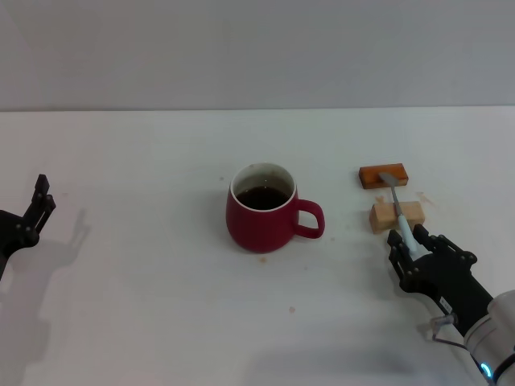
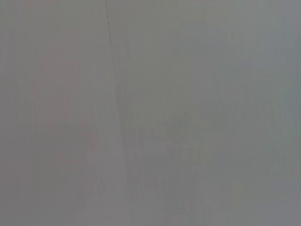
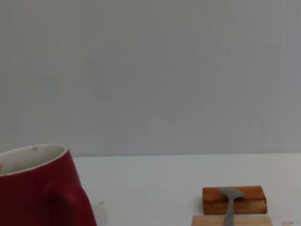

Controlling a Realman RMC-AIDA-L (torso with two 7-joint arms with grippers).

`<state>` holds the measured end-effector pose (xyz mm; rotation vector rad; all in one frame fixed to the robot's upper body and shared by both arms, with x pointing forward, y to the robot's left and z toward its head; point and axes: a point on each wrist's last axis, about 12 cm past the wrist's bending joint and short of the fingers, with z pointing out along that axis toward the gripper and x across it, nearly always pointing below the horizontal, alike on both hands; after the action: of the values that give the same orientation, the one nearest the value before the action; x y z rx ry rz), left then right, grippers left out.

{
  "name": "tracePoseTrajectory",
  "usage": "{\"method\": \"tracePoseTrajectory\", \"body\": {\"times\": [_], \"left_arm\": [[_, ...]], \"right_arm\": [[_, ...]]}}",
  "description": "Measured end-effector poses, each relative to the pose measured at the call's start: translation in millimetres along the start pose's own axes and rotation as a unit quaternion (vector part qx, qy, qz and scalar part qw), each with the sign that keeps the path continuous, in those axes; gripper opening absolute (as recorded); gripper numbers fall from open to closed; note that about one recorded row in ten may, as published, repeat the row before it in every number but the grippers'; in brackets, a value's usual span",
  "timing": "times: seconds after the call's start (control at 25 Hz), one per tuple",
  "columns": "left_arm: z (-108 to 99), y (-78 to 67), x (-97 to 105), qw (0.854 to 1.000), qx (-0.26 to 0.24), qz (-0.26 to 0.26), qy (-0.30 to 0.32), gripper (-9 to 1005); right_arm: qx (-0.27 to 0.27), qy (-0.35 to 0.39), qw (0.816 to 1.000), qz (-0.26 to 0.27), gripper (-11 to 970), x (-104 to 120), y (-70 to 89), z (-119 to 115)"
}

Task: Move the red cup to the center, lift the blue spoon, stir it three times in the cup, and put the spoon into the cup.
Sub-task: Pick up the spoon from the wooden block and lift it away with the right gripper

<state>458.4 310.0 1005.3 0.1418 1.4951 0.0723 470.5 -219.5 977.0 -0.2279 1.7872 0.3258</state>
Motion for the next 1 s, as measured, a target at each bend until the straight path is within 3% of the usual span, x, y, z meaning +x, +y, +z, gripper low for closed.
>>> {"method": "tracePoseTrajectory", "body": {"times": [1.0], "left_arm": [[-0.9, 1.1, 1.0, 1.000, 0.001, 0.004, 0.002, 855]], "right_arm": [[0.000, -0.001, 1.000, 0.003, 265, -1.8, 0.9, 3.5]]}}
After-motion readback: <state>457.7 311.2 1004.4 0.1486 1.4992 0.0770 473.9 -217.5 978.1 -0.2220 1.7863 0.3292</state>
